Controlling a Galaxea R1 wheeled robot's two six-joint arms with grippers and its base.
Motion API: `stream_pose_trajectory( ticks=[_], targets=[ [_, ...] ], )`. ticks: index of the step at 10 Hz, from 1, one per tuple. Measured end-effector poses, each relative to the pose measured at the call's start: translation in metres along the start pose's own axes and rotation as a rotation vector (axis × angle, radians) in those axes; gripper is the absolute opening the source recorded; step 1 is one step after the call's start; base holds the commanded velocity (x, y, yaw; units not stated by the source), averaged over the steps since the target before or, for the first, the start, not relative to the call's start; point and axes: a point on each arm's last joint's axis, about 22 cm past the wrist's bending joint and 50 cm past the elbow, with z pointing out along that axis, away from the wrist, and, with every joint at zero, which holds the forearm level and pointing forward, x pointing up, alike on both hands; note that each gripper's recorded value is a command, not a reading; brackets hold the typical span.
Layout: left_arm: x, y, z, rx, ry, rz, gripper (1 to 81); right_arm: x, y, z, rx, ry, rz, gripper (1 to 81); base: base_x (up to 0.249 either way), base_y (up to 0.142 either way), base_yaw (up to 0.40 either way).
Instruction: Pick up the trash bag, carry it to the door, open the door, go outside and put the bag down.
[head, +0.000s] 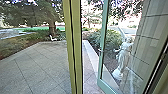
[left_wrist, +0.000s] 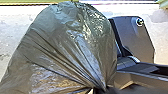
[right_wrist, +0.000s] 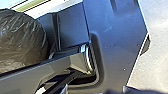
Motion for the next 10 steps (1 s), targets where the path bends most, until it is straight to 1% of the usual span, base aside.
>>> stream_pose_trajectory(
  ticks=[2,4,10],
  targets=[
    [-0.0012,0.0003,0.0001,0.000,-0.002,0.000,1.0,0.0014,0.0001,-0.0002,0.000,0.003,0.000,81.1,0.000,0.000,-0.140],
    [0.0020,-0.0001,0.0000,0.000,0.003,0.001,1.0,-0.0017,-0.0009,0.0004,0.000,-0.002,-0.001,81.1,0.000,0.000,0.000],
    [0.0016,0.0014,0.0005,-0.002,0.003,0.000,1.0,-0.0014,-0.0016,0.0005,0.001,-0.002,-0.002,81.1,0.000,0.000,0.000]
  ],
)
